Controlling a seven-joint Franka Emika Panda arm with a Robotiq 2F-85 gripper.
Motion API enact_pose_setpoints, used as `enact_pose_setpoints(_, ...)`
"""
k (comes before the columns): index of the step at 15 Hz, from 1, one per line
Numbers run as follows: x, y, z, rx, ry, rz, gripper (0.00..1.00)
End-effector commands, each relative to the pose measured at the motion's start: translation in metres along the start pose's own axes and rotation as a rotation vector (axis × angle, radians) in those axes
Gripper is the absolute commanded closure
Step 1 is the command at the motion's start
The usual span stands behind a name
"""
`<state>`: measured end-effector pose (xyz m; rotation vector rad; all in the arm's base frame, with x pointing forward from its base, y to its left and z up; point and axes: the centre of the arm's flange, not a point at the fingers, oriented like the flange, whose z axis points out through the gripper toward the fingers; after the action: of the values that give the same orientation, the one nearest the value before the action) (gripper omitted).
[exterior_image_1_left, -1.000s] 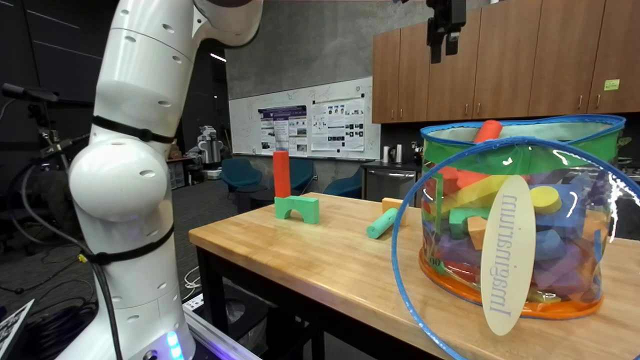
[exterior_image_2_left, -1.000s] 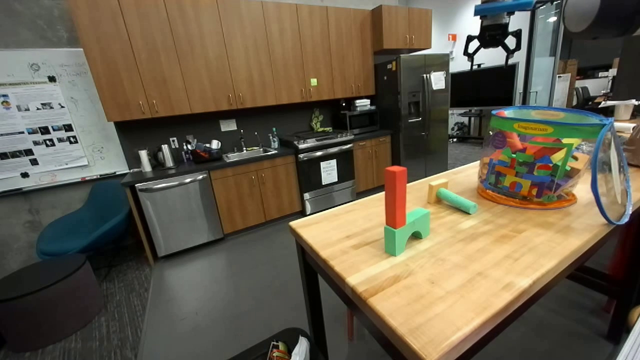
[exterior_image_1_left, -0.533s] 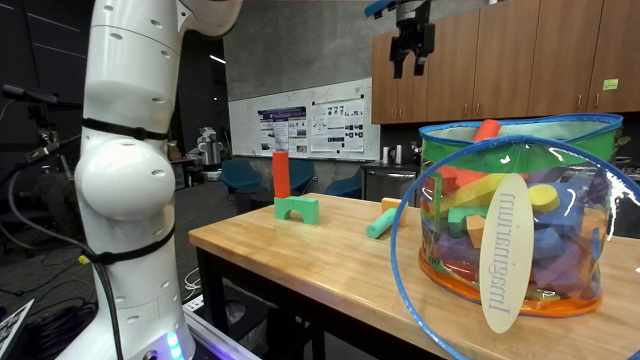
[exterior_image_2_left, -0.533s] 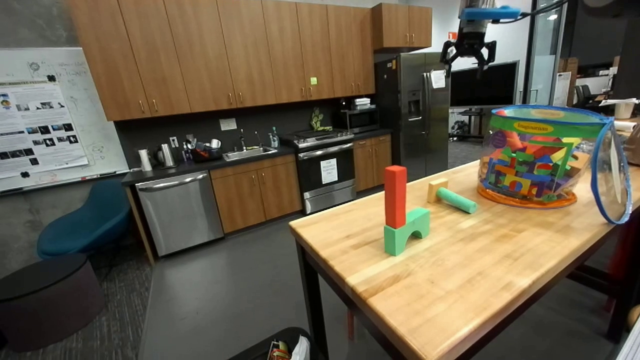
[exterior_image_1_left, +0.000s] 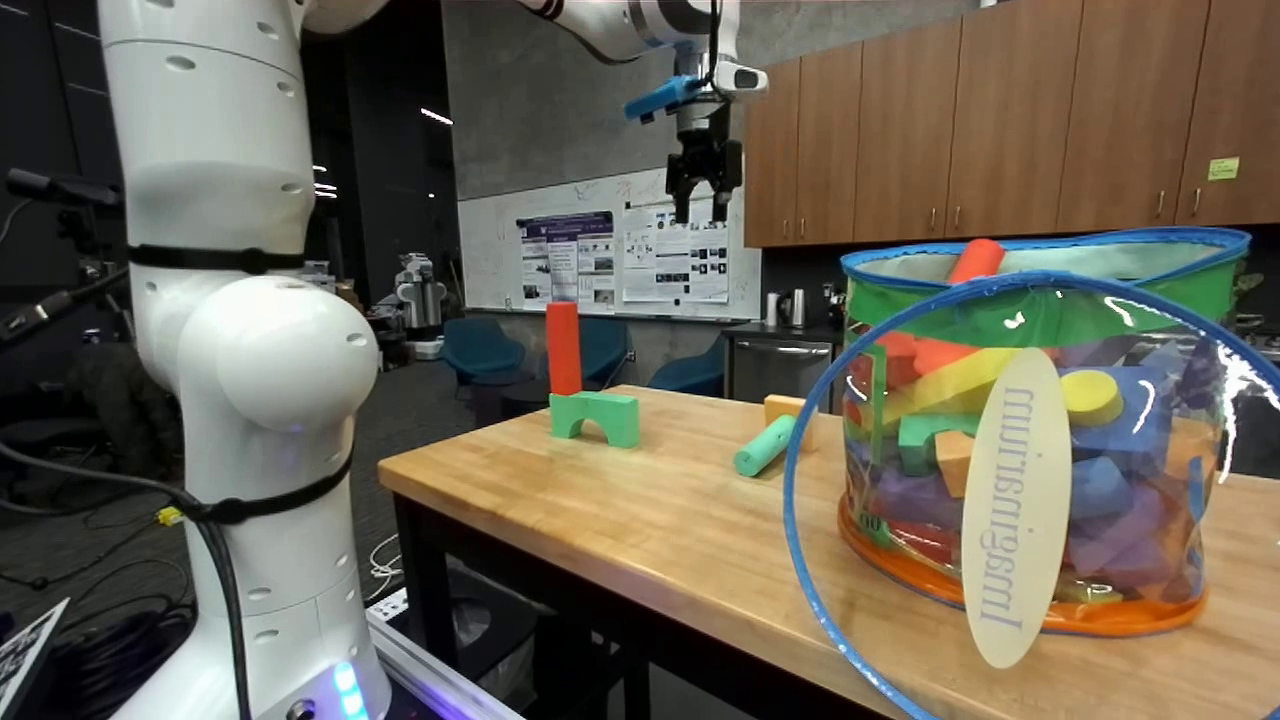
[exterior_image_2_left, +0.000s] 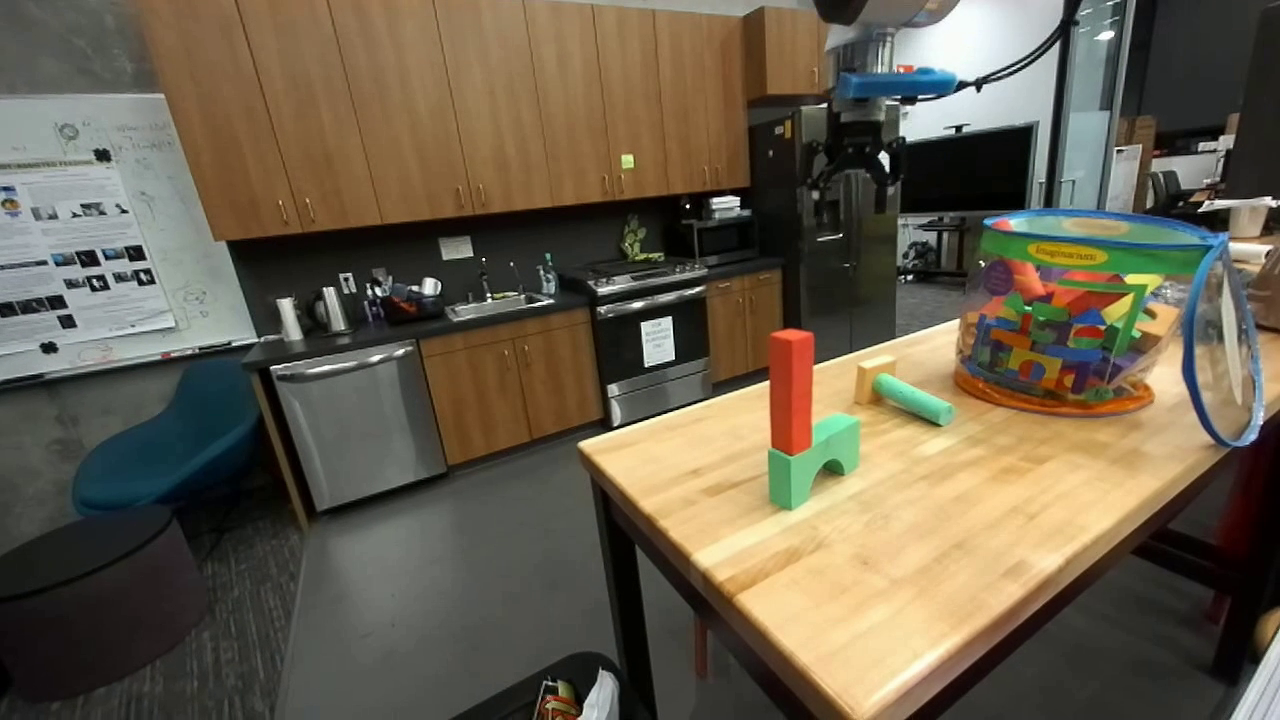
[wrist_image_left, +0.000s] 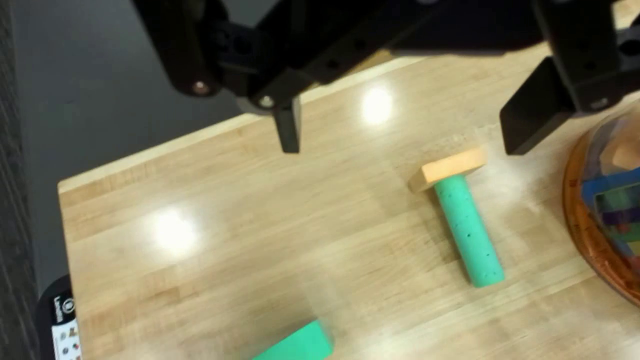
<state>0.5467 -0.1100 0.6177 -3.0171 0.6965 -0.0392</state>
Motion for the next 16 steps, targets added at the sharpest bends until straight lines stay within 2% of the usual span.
enact_pose_setpoints(1, -0.072, -0.018, 0.052, 0.052, -0.038, -0.055, 0.00)
enact_pose_setpoints(9, -0.146, -0.060, 0.120, 0.197, -0.203, -0.163, 0.00)
enact_pose_setpoints(13, -0.166, -0.075, 0.134, 0.261, -0.222, -0.227, 0.00)
enact_pose_setpoints(16, -0.173, -0.087, 0.134, 0.277, -0.216, -0.279, 0.00)
